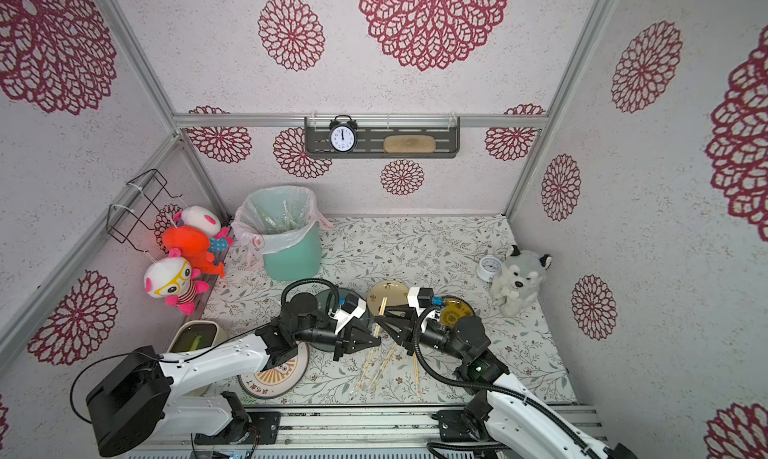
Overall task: Remove the packaging of disposable chopsticks
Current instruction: Remove the packet bag from the disposable chopsticks.
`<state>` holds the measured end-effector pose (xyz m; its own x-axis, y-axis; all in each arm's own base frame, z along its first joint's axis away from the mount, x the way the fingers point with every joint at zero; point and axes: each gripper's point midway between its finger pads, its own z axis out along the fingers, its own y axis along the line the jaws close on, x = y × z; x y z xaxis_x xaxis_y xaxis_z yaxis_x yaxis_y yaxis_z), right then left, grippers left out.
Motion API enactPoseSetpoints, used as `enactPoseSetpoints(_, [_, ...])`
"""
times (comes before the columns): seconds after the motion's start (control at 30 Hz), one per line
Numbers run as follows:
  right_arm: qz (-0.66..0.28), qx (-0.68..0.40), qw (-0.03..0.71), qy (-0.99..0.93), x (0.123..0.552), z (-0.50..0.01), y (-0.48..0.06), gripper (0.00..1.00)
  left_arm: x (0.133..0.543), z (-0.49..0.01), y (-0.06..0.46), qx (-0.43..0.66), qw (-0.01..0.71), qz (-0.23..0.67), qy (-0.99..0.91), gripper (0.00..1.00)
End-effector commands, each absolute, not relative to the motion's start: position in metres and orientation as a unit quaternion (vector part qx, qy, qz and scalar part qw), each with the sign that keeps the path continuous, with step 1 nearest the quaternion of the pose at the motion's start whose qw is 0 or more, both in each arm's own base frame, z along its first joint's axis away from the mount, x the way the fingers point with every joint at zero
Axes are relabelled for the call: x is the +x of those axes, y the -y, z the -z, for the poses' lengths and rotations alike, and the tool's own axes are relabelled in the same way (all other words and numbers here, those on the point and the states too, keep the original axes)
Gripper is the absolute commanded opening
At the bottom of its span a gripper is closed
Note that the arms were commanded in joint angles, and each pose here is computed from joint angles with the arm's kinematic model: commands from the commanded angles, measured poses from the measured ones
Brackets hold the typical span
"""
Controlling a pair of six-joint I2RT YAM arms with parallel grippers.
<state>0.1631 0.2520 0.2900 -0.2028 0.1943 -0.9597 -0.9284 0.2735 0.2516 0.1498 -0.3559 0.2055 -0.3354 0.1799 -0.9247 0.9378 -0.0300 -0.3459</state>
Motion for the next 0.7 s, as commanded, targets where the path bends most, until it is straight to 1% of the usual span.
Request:
enactPoseSetpoints(0.0, [-0.520,-0.328,0.559,-0.556,0.159,-0.310,-0.253,0.21,0.145,-0.203,0.357,0.476,0.341,0.548,-0.597,0.00])
enactPoseSetpoints(0.13, [-0.518,-0.327,0.560,-0.557,0.159,-0.309,-0.252,0.11,0.146,-0.203,0.357,0.477,0.341,0.545,-0.599,0.00])
enactPoseSetpoints(0.17, [-0.518,-0.327,0.561,-0.557,0.159,-0.309,-0.252,0.08,0.146,-0.202,0.356,0.477,0.340,0.545,-0.600,0.00])
enactPoseSetpoints(0.2, [-0.517,-0.326,0.563,-0.557,0.159,-0.309,-0.251,0.02,0.145,-0.202,0.356,0.479,0.339,0.544,-0.600,0.00])
enactPoseSetpoints(0.23, [-0.516,-0.324,0.564,-0.558,0.160,-0.308,-0.250,0.00,0.146,-0.200,0.356,0.478,0.338,0.542,-0.603,0.00])
enactPoseSetpoints(0.47, [-0.505,-0.321,0.575,-0.558,0.160,-0.307,-0.246,0.00,0.149,-0.190,0.354,0.476,0.331,0.528,-0.620,0.00])
enactPoseSetpoints(0.5, [-0.505,-0.321,0.576,-0.558,0.160,-0.308,-0.246,0.00,0.150,-0.188,0.355,0.476,0.331,0.525,-0.623,0.08])
enactPoseSetpoints(0.57, [-0.504,-0.322,0.577,-0.557,0.160,-0.309,-0.246,0.00,0.151,-0.185,0.354,0.476,0.331,0.521,-0.627,0.22])
enactPoseSetpoints(0.63, [-0.503,-0.322,0.577,-0.557,0.161,-0.311,-0.246,0.00,0.152,-0.181,0.353,0.473,0.330,0.517,-0.632,0.46])
enactPoseSetpoints(0.67, [-0.504,-0.320,0.579,-0.555,0.161,-0.313,-0.245,0.00,0.154,-0.179,0.352,0.471,0.332,0.514,-0.636,0.52])
